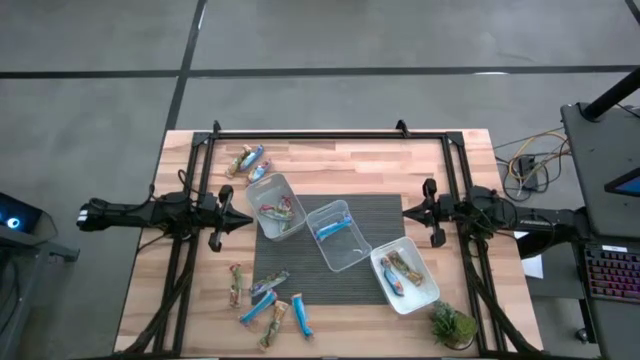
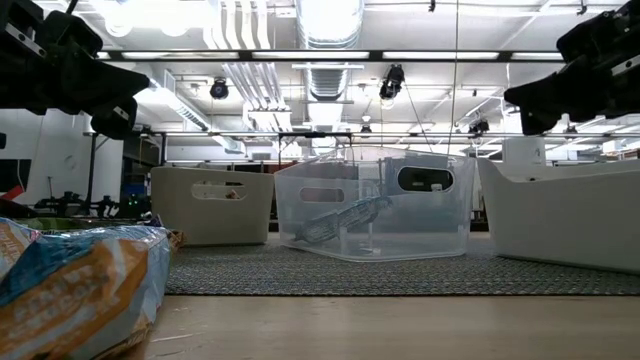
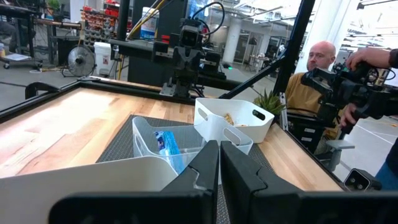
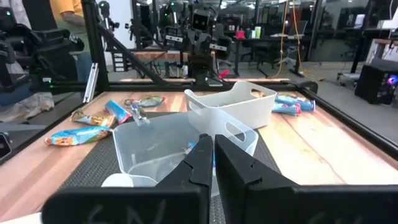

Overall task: Pick and place Granola Bars by type
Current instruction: Put the yellow granola bar into the white bin

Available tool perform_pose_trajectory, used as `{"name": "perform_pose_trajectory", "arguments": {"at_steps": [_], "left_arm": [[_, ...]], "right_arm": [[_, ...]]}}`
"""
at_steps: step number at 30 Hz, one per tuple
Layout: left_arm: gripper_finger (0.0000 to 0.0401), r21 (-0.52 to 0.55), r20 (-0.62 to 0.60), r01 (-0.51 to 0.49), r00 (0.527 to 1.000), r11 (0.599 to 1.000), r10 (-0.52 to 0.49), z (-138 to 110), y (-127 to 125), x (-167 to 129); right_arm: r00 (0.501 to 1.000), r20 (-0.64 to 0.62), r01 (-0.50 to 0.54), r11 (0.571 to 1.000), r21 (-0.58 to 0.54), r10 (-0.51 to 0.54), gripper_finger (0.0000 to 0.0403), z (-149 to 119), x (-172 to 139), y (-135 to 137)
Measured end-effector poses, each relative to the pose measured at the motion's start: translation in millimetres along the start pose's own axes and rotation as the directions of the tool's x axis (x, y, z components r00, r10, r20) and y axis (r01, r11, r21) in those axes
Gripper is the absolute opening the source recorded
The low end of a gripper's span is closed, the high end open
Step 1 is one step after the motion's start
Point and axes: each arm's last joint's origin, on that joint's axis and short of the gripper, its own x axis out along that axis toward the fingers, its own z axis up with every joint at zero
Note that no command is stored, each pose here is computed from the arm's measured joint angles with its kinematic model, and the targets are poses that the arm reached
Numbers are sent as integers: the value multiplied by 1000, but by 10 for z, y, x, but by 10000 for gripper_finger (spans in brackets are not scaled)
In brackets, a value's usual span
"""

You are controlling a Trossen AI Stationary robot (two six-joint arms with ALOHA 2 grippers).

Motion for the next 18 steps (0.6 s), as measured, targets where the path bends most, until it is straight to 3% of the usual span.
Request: {"name": "perform_pose_trajectory", "arguments": {"at_steps": [18], "left_arm": [[0, 0, 0, 0, 1000, 1000, 0, 0, 0, 0]], "right_arm": [[1000, -14, 1, 1000, 14, -1, 8, -11, 9, -2]]}}
